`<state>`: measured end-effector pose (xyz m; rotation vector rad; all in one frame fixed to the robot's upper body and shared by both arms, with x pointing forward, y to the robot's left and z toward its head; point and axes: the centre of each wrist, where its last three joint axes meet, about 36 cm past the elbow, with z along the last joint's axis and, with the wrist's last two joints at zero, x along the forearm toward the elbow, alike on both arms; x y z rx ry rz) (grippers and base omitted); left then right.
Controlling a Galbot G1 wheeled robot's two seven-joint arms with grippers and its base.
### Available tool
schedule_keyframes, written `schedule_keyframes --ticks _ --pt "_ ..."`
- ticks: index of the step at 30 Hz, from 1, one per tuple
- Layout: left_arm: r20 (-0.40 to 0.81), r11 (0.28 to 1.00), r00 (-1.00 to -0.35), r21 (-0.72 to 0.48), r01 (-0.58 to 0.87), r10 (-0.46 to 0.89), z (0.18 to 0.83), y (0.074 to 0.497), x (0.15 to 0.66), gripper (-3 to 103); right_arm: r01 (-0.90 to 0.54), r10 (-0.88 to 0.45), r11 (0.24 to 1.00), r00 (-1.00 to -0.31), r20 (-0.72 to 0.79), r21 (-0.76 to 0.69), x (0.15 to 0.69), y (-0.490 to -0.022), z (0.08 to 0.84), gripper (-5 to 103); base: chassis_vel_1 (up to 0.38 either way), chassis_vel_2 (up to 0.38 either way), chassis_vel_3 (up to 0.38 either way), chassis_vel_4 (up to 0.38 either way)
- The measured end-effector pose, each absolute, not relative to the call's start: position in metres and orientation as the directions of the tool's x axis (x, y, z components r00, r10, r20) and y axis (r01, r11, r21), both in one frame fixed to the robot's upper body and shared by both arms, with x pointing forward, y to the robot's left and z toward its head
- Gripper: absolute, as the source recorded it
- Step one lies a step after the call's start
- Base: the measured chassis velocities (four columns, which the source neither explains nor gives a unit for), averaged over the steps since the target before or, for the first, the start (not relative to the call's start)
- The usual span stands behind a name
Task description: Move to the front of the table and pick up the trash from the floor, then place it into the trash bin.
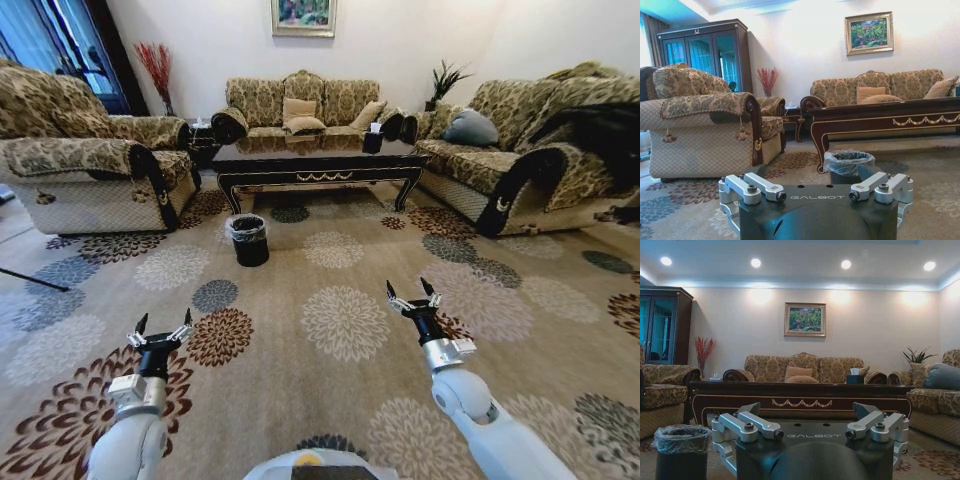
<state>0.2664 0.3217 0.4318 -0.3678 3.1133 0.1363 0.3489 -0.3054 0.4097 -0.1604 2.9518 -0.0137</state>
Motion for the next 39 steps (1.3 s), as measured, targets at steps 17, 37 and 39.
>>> schedule_keyframes --ticks 17,37,39 --pt "-0.014 0.969 -0.973 0.086 -0.232 -0.232 0.4317 0.3216 0.2664 100 -0.106 -0.108 0.994 -0.977 -0.183 -0.019 0.3489 -0.3054 0.4097 100 -0.06 -0.076 0.054 0.078" --pt "-0.014 0.969 -0.973 0.086 -0.232 -0.232 0.4317 0.3217 0.2664 100 -0.106 -0.108 0.994 -0.977 -0.183 -0.019 0.3488 -0.3054 0.4097 100 0.066 -0.07 -0.07 0.071" --pt "-0.014 0.969 -0.973 0.086 -0.232 -0.232 0.4317 0.3217 0.2664 100 -0.106 -0.108 0.994 -0.977 -0.183 -0.019 0.3488 -0.3054 0.4096 100 0.092 -0.099 -0.13 0.091"
